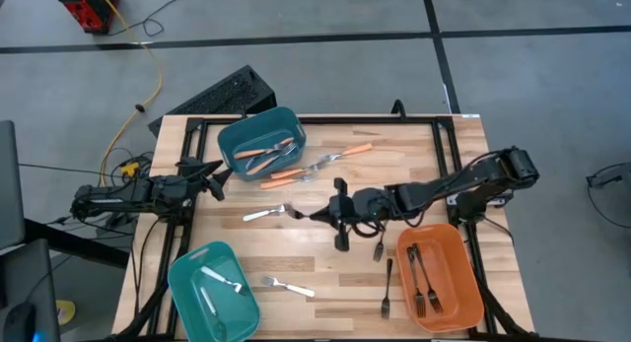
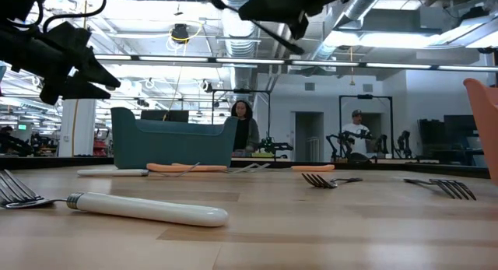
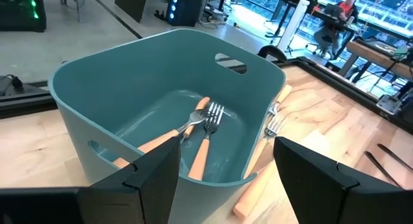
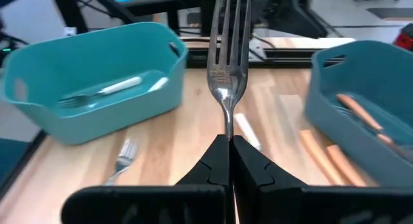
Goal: Sort silverware by color (type)
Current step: Put the black fork into the orange bin, then adjust the black fork from the bottom right to the center
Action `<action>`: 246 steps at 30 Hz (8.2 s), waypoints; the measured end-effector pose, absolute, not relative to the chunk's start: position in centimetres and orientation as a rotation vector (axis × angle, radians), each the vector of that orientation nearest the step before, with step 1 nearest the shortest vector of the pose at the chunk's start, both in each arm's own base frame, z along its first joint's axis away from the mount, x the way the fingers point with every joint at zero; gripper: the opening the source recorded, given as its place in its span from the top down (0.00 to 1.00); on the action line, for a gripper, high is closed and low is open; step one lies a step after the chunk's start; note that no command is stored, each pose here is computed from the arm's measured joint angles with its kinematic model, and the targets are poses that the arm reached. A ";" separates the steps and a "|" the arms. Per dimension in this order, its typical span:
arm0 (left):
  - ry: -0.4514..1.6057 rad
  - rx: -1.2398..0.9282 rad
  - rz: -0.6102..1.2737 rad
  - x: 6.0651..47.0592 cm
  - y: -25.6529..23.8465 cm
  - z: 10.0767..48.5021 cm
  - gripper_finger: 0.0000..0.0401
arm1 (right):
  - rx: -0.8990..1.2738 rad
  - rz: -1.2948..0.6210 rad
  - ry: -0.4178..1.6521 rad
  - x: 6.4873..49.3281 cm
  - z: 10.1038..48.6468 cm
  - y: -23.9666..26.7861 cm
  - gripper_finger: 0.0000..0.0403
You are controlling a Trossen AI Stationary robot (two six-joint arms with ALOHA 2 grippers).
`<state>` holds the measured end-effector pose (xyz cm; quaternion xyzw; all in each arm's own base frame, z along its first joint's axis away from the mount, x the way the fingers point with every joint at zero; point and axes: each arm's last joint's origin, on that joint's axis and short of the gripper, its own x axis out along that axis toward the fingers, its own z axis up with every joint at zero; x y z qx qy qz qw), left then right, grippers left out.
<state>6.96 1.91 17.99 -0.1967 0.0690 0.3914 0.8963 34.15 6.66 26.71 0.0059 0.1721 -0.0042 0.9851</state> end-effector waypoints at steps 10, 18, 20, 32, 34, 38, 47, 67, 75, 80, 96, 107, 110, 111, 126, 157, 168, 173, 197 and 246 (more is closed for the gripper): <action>0.152 -0.394 0.803 7.0 1.9 18.0 0.41 | 0.377 -0.059 0.487 32.2 26.1 9.3 0.94; 0.158 -0.377 0.804 7.0 1.9 18.0 0.41 | 0.724 -0.117 0.568 29.6 27.2 11.2 0.94; 0.158 -0.377 0.805 7.0 1.9 18.0 0.41 | 0.774 -0.110 0.570 28.9 27.7 11.7 0.94; 0.160 -0.383 0.806 6.9 1.9 17.9 0.41 | 1.007 -0.143 0.712 21.7 30.9 13.0 0.94; 0.163 -0.383 0.803 6.9 1.9 17.9 0.41 | 1.002 -0.158 0.733 20.6 31.1 12.9 0.94; 0.160 -0.390 0.803 6.9 1.9 17.9 0.41 | 1.025 -0.218 0.790 18.7 31.5 12.0 0.94; 0.153 -0.406 0.805 6.9 1.9 17.9 0.41 | 1.106 -0.282 0.890 15.2 32.1 10.9 0.94; 0.154 -0.405 0.805 6.9 1.9 17.9 0.41 | 1.299 -0.500 1.114 12.0 31.4 11.2 0.93; 0.157 -0.398 0.804 6.9 1.9 17.9 0.41 | 1.264 -0.557 1.224 11.9 30.5 12.2 0.93; 0.158 -0.396 0.805 6.9 1.9 17.9 0.41 | 1.275 -0.604 1.283 11.6 30.3 12.4 0.94; 0.164 -0.382 0.803 6.9 1.9 17.9 0.41 | 1.218 -0.771 1.358 13.0 27.6 15.4 0.92; 0.164 -0.381 0.804 6.9 1.9 17.9 0.41 | 1.073 -0.954 1.369 14.6 24.0 17.6 0.92; 0.163 -0.380 0.807 6.9 1.9 17.9 0.41 | 1.019 -1.001 1.375 15.1 22.8 18.2 0.92; 0.162 -0.380 0.809 6.9 1.9 17.9 0.41 | 1.004 -1.013 1.376 15.2 22.4 18.4 0.92; 0.154 -0.369 0.834 6.9 2.0 17.9 0.41 | 0.923 -1.112 1.319 16.3 19.1 19.9 0.91; 0.152 -0.374 0.834 6.9 2.0 17.9 0.41 | 0.912 -1.105 1.331 15.9 16.7 19.7 0.77; 0.154 -0.378 0.827 6.9 1.9 17.9 0.41 | 0.914 -1.100 1.331 15.9 16.7 19.7 0.71; 0.154 -0.378 0.827 6.9 1.9 17.9 0.41 | 0.915 -1.096 1.333 15.9 16.7 19.7 0.63; 0.169 -0.342 0.823 6.9 1.9 17.9 0.41 | 1.311 -0.761 1.308 18.2 28.3 18.4 0.60; 0.189 -0.319 0.823 6.9 1.9 17.8 0.41 | -0.209 0.490 1.911 32.2 17.9 21.6 0.96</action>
